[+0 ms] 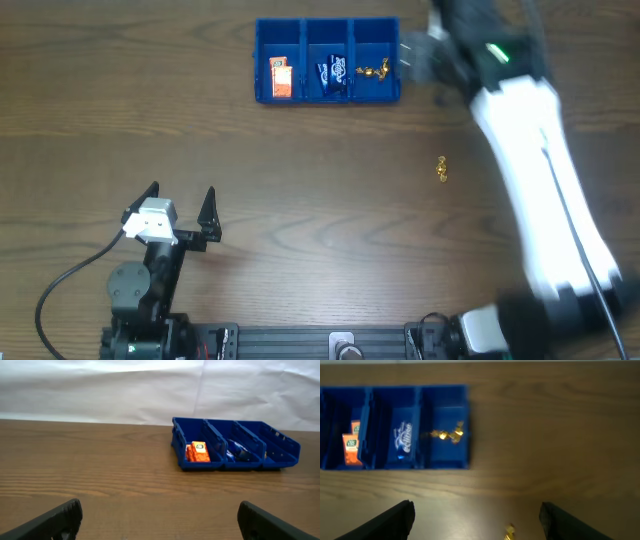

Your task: Sort Candies Into Trays

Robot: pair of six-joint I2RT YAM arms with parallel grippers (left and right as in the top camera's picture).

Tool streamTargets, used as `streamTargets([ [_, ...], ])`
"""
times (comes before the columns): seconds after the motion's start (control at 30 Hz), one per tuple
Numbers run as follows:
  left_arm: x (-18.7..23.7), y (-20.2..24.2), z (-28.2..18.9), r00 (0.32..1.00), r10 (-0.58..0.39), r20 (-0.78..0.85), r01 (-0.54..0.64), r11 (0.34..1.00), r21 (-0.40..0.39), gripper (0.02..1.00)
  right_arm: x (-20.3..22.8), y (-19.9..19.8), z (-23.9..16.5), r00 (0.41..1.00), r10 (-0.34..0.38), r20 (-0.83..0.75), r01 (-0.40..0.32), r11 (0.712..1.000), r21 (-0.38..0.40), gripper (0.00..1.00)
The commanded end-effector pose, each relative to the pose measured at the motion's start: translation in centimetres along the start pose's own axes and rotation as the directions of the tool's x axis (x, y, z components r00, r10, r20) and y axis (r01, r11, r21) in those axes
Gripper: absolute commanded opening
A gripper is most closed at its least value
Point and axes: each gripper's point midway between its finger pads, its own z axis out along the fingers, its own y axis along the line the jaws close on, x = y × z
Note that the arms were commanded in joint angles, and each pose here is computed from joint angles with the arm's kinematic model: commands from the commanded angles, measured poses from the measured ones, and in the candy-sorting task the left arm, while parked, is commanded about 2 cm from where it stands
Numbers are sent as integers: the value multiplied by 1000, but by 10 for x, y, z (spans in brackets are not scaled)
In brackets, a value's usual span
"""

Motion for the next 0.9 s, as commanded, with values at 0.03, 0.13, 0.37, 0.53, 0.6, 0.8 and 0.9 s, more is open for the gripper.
streamTargets([
  [0.03,16,-2,1,999,-3,-46,4,1000,16,998,89,-42,7,993,53,-106,-48,998,46,831],
  [0.13,16,-2,1,999,-3,-46,4,1000,16,998,123,-44,28,986,81,-146,-81,997,7,831],
  [0.37,16,-2,1,999,-3,-46,4,1000,16,998,182,-40,82,937,69,-344,-69,998,12,831],
  [0.53,16,-2,1,999,-3,-46,4,1000,16,998,207,-31,109,896,37,-442,-38,999,8,831],
  [0.6,16,-2,1,999,-3,-46,4,1000,16,998,214,-30,116,884,34,-467,-34,999,10,831],
  [0.8,16,-2,1,999,-3,-46,4,1000,15,998,219,-31,135,875,52,-481,-48,999,22,820],
  [0.9,16,-2,1,999,-3,-46,4,1000,16,996,220,-36,143,874,84,-478,-73,996,42,816],
])
